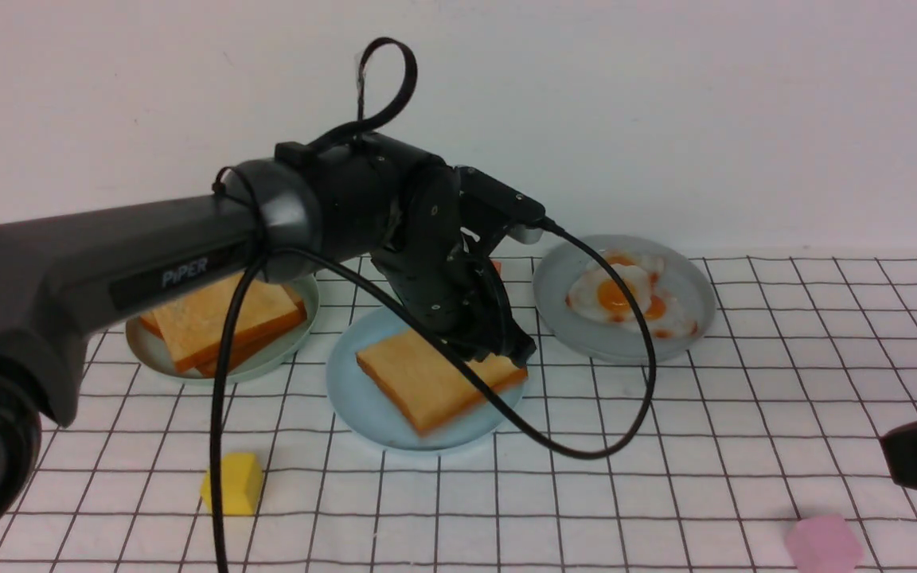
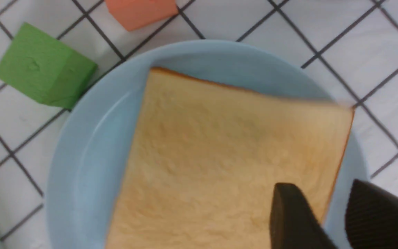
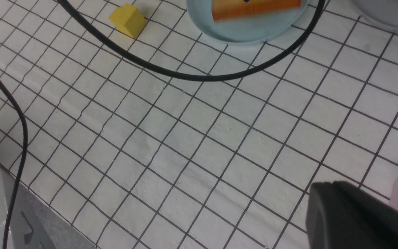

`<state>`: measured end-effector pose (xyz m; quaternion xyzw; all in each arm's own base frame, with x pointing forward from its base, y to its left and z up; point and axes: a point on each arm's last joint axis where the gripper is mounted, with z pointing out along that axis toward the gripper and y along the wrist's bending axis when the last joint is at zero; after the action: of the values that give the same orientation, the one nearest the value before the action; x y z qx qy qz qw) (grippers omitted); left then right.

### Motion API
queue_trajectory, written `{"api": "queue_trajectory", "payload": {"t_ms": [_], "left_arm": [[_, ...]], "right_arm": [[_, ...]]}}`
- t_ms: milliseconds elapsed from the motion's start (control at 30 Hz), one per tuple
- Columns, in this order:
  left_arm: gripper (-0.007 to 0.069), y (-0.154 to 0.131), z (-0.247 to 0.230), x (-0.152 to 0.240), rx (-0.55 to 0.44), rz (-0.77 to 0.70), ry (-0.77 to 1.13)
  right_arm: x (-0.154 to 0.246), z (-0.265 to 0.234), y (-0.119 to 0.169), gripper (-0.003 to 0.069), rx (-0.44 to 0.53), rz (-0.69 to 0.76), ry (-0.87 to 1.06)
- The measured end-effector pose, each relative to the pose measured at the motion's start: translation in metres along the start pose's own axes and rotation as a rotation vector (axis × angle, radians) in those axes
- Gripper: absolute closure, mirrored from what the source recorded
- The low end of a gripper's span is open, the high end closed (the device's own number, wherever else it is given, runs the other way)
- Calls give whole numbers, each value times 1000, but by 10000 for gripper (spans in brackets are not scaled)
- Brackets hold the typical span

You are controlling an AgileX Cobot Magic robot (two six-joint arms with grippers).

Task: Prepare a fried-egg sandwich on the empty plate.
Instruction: Use the left arm to put a slice of bread into the empty plate in the middle, then use the right arm to grab a fried egg

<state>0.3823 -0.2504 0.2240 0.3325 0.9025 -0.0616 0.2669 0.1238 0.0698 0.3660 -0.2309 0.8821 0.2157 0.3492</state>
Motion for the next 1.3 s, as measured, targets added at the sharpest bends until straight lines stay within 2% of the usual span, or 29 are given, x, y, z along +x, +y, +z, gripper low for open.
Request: {"api": "queue_trajectory", "payload": {"t_ms": [133, 267, 400, 500, 567, 633, 800, 1000, 1067, 1133, 1300], "left_arm": [[331, -3, -13, 1, 30, -30, 32], [357, -4, -53, -10, 58, -56, 4], [513, -6, -148, -19, 88, -125, -141], [633, -8, -208, -7, 88, -141, -243], [638, -9, -230, 3, 86, -143, -281], [638, -14, -259, 32, 90, -151, -327], [638, -21, -280, 93, 85, -139, -393], [638, -30, -301, 173, 53, -105, -564], [638, -31, -303, 185, 47, -105, -607], [638, -33, -306, 204, 37, -122, -715], [638, -33, -307, 213, 51, -186, -792]], "right_arm": [[0, 0, 0, 627, 0, 0, 0], [-3, 2, -2, 621, 7, 8, -15], [-15, 24, -15, 616, 41, 45, -17], [-30, 53, -32, 613, 72, 70, 13], [-34, 64, -40, 611, 85, 84, 32], [-49, 92, -59, 601, 104, 119, 79], [-77, 142, -95, 559, 125, 179, 139], [-107, 215, -149, 422, 157, 283, 185], [-112, 229, -160, 390, 162, 292, 186], [-119, 261, -186, 332, 173, 315, 195], [-127, 298, -216, 299, 183, 351, 200]]}}
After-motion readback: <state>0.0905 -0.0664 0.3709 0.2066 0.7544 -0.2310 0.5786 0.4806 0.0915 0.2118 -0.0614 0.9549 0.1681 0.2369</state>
